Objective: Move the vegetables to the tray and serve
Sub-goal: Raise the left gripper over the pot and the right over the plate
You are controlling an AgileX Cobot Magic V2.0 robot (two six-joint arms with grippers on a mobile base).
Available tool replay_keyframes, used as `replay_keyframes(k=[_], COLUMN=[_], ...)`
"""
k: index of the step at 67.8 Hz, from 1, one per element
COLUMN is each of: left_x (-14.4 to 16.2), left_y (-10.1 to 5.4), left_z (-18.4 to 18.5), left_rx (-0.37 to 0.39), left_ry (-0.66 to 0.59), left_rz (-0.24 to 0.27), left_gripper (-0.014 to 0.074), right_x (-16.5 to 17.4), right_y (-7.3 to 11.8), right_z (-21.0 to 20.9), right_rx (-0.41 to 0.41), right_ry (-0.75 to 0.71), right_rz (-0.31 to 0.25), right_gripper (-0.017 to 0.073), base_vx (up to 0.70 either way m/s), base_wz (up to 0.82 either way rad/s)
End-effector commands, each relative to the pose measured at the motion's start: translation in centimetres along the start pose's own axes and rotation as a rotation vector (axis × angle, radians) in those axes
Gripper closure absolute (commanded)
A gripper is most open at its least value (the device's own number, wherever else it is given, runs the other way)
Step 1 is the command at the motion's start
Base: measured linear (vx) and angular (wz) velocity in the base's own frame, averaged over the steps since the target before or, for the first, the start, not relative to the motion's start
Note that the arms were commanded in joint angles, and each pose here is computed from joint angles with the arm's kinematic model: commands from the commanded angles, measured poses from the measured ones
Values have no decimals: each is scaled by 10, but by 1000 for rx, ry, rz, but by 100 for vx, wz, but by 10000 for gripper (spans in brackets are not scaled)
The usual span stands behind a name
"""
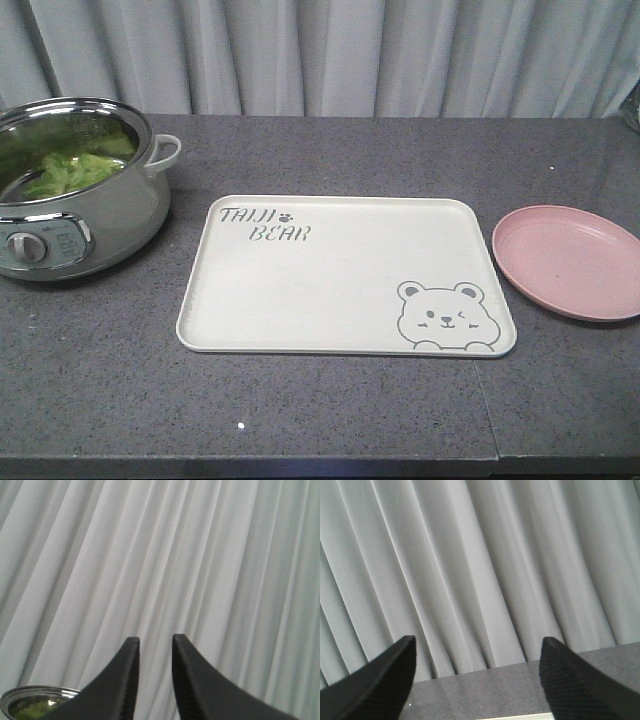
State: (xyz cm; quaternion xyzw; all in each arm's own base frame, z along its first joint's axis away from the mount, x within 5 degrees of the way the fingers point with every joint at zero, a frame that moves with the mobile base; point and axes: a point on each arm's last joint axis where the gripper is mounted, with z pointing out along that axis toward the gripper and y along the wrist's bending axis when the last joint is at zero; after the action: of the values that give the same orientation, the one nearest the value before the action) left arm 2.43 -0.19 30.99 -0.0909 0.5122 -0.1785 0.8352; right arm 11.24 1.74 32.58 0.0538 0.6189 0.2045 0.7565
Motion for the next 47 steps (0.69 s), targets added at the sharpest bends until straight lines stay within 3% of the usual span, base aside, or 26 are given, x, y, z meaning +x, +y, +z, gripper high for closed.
replay_keyframes(k=[1, 8, 17, 31, 36, 47], left_x=[-13, -13, -10, -26, -37, -64], left_y=[-6, -5, -2, -9, -13, -23], left_z=[0, 0, 0, 6, 19, 61], left_rx=[33, 25, 0, -41, -85, -167], left_ry=[-68, -64, -32, 44, 129, 377], left_rz=[-94, -136, -205, -184, -126, 83], left_gripper=[305, 209, 146, 142, 142, 142], right_x=[-13, -14, -12, -11, -10, -27], right_y=[7, 8, 8, 7, 6, 7], right_z=[5, 6, 6, 7, 10, 27], right_rx=[-57, -68, -68, -55, -43, 19], right_ry=[-72, -79, -67, -49, -22, 49], right_rz=[42, 38, -13, -27, -54, -168], right_gripper=[-55, -59, -36, -21, -21, -21], base_vx=[0, 0, 0, 0, 0, 0], base_wz=[0, 0, 0, 0, 0, 0])
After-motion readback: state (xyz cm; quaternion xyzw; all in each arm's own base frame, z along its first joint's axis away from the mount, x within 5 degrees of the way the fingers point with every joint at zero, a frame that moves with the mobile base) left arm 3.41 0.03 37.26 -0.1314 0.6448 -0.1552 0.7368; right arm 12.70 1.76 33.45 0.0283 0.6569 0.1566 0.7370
